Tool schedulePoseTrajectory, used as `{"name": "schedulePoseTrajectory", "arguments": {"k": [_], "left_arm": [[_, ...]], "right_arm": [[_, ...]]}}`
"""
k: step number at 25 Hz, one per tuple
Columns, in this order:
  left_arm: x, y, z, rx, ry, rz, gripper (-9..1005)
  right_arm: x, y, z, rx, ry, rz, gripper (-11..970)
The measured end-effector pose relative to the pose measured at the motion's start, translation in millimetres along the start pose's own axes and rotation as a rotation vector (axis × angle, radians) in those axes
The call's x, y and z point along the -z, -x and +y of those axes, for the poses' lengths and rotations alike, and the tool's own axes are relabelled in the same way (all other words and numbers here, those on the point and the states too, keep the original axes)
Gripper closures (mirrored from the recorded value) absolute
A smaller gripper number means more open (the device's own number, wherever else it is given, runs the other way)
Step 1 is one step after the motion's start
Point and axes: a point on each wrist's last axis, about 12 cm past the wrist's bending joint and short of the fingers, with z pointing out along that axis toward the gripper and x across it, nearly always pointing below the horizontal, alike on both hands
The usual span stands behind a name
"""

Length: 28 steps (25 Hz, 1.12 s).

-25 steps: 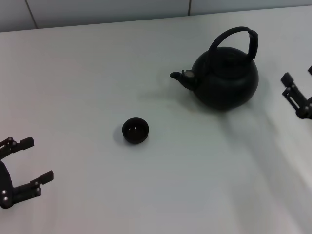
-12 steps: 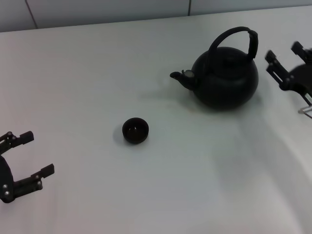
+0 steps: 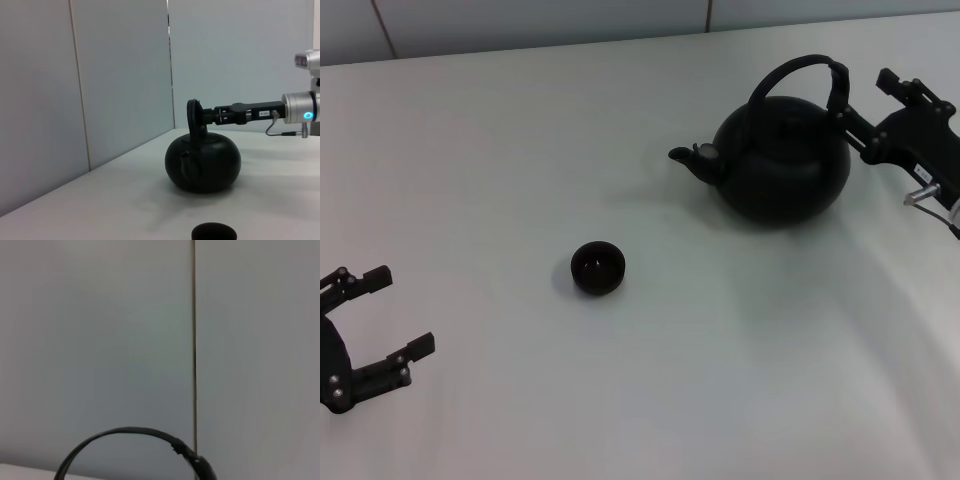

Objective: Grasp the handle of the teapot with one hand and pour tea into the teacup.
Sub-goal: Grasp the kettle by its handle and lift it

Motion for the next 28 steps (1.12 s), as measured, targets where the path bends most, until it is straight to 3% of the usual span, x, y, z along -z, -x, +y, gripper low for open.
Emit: {"name": "schedulePoseTrajectory", "arguments": {"k": [22,28], "left_arm": [[0,0,0.2,0.001,0.010,-0.005,149],[0,0,0.3,0.002,0.011,-0.007,149]], "right_arm": [[-16,0,4.4,0.016,0.060,0.073,331],[-16,0,4.5,0.017,0.061,0.072,583]]}}
